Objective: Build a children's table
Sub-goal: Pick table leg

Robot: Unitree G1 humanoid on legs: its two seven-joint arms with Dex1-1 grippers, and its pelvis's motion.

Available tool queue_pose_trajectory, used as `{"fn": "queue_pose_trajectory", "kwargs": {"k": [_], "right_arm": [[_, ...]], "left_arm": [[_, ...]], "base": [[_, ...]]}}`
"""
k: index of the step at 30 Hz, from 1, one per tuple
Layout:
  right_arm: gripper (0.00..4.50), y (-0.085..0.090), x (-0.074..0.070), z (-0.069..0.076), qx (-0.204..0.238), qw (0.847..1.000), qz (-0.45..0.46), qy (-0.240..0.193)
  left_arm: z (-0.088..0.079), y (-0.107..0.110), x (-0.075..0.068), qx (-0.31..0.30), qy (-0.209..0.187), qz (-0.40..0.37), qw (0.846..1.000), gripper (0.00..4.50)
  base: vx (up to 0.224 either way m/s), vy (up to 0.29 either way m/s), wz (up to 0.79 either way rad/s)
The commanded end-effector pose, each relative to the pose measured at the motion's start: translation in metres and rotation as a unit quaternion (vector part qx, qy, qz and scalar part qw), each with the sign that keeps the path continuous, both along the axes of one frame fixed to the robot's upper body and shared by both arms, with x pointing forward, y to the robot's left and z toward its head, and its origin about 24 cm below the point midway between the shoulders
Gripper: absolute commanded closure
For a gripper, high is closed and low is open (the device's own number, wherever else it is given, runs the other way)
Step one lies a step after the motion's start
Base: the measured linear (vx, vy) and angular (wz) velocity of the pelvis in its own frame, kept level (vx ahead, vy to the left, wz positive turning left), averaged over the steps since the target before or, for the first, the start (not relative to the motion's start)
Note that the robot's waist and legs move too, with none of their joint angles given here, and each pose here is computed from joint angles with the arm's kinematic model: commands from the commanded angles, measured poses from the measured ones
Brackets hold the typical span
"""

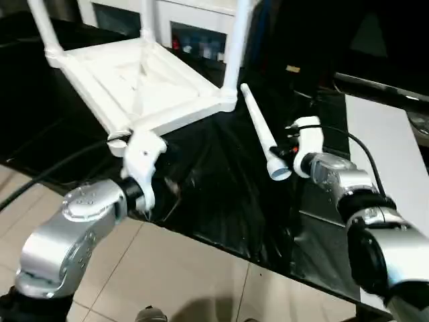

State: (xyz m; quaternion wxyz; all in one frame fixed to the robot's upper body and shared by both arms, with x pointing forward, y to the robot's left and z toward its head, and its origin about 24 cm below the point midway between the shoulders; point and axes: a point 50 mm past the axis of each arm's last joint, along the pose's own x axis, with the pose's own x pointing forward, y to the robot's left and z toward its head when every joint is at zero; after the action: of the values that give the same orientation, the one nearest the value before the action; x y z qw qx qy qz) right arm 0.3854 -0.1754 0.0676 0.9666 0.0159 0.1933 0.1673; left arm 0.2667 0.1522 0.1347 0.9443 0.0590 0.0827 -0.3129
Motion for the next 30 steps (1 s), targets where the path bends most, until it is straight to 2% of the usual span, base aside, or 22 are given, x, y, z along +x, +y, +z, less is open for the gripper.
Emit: {"fn": "queue_pose_trajectory", "kwargs": {"k": [1, 5, 6, 8, 10, 14, 15, 19, 22, 24, 27, 30], "right_arm": [[3.5, -0.003, 0.002, 0.011, 0.009, 0.999, -0.009, -0.04], [3.5, 0.001, -0.002, 0.005, -0.008, 0.999, 0.007, -0.031], [3.26, 0.001, -0.002, 0.005, -0.008, 1.0, 0.007, -0.03], [3.18, -0.001, 0.0, 0.006, -0.017, 1.0, -0.001, -0.011], [2.88, -0.001, 0.004, 0.011, -0.017, 1.0, -0.006, -0.009], [2.68, 0.001, 0.009, 0.018, -0.024, 1.0, -0.003, -0.005], [2.44, 0.002, 0.013, 0.025, -0.034, 0.999, -0.002, 0.007], [2.23, 0.003, 0.015, 0.027, -0.043, 0.998, -0.003, 0.038], [1.9, 0.003, 0.016, 0.028, -0.055, 0.997, -0.01, 0.049], [1.87, 0.003, 0.016, 0.029, -0.06, 0.997, -0.011, 0.05], [1.5, 0.005, 0.017, 0.03, -0.063, 0.996, -0.007, 0.056], [1.45, 0.008, 0.018, 0.031, -0.07, 0.996, -0.009, 0.063]], "left_arm": [[0.004, 0.006, 0.006, -0.007, -0.018, 0.037, 0.999, 0.0], [0.002, 0.004, 0.004, -0.006, -0.007, 0.017, 1.0, 0.0], [0.002, 0.004, 0.004, -0.006, -0.007, 0.015, 1.0, 0.0], [0.002, -0.001, 0.003, -0.002, -0.007, -0.01, 1.0, 0.0], [0.002, -0.005, 0.001, 0.008, -0.007, -0.036, 0.999, 0.0], [0.003, -0.008, -0.002, 0.013, -0.008, -0.062, 0.998, 0.0], [0.003, -0.01, -0.006, 0.022, 0.0, -0.085, 0.996, 0.0], [0.002, -0.008, -0.012, 0.028, 0.015, -0.105, 0.994, 0.0], [0.001, -0.007, -0.015, 0.041, 0.026, -0.118, 0.992, 0.0], [0.001, -0.007, -0.016, 0.044, 0.028, -0.123, 0.991, 0.0], [0.001, -0.007, -0.017, 0.048, 0.032, -0.129, 0.99, 0.0], [0.0, -0.006, -0.02, 0.064, 0.047, -0.148, 0.986, 0.0]], "base": [[0.0, 0.0, 0.0], [0.0, 0.0, 0.0], [0.0, 0.0, 0.0], [0.0, 0.0, 0.0], [0.0, 0.0, 0.0], [0.0, 0.0, 0.0], [0.0, 0.0, 0.0], [0.0, 0.0, 0.0], [0.0, 0.0, 0.0], [0.0, 0.0, 0.0], [0.0, 0.0, 0.0], [0.0, 0.0, 0.0]]}}
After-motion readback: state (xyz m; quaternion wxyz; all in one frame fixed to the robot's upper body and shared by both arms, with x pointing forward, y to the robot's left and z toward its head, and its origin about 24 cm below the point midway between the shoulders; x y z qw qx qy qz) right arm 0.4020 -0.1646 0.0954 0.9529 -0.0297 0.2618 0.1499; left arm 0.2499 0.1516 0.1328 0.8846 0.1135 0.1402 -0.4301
